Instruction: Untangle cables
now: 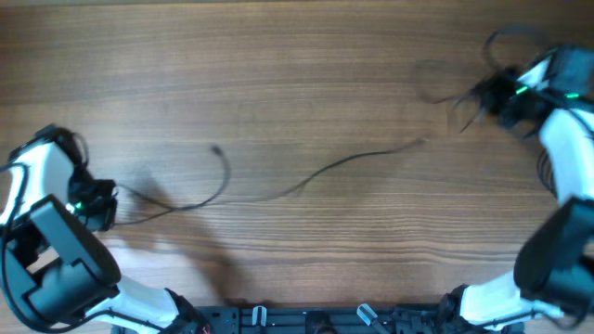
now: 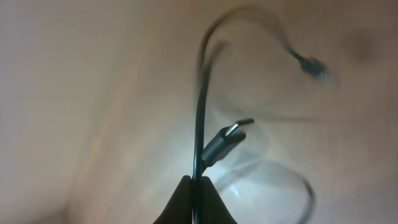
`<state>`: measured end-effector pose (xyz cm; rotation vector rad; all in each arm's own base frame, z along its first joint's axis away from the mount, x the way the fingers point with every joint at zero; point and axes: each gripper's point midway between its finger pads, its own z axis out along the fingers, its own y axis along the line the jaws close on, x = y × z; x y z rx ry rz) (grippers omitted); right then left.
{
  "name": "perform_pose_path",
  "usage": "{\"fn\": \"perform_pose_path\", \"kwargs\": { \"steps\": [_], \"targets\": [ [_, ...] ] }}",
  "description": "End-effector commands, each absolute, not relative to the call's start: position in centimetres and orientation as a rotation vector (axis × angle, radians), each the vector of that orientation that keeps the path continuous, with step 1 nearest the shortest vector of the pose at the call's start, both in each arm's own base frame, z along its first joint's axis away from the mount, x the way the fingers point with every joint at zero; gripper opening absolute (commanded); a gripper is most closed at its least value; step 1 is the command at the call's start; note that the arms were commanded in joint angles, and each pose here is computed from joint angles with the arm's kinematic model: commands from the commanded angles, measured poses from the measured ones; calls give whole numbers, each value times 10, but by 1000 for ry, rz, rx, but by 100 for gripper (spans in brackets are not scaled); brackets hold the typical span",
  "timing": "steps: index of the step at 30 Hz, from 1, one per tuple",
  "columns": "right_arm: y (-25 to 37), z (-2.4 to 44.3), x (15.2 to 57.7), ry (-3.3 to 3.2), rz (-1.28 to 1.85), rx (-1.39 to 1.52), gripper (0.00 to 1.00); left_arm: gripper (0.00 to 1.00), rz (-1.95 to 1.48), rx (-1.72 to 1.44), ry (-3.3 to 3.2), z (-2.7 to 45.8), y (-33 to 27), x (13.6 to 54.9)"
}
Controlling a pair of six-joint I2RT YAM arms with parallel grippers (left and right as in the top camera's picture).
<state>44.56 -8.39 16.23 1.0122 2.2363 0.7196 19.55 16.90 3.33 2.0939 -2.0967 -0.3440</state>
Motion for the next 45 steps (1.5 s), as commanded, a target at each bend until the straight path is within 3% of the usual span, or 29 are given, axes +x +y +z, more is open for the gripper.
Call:
{"fn": "perform_pose_path", "kwargs": {
  "steps": [1,7,12,16,22,28,35,38,39,45],
  "targets": [
    [-99,250,451,2083,626,725,4,4,-362,2109,-2050,31,179,184],
    [-89,283,447,2030,606,561,4,4,-104,2044,-2118,27,150,208],
    [-65,283,451,2067,543,316,5,4,494,1574,-2573,31,80,287],
    [-63,290,456,2040,507,247,5,4,800,1079,-2843,44,11,327],
    [-82,312,469,1934,375,228,5,4,730,708,-3043,41,-53,346],
    [-149,331,473,1820,-47,388,4,6,526,460,-3140,32,-92,337],
    [-217,345,469,1690,-442,496,4,46,512,298,-3142,32,-125,325],
    [-241,331,477,1670,-460,525,4,76,512,267,-3141,32,-131,322],
    [-248,323,482,1672,-463,528,4,100,512,262,-3141,32,-132,322],
    [-265,284,519,1737,-455,463,4,100,512,261,-3142,32,-132,322]
  ]
}}
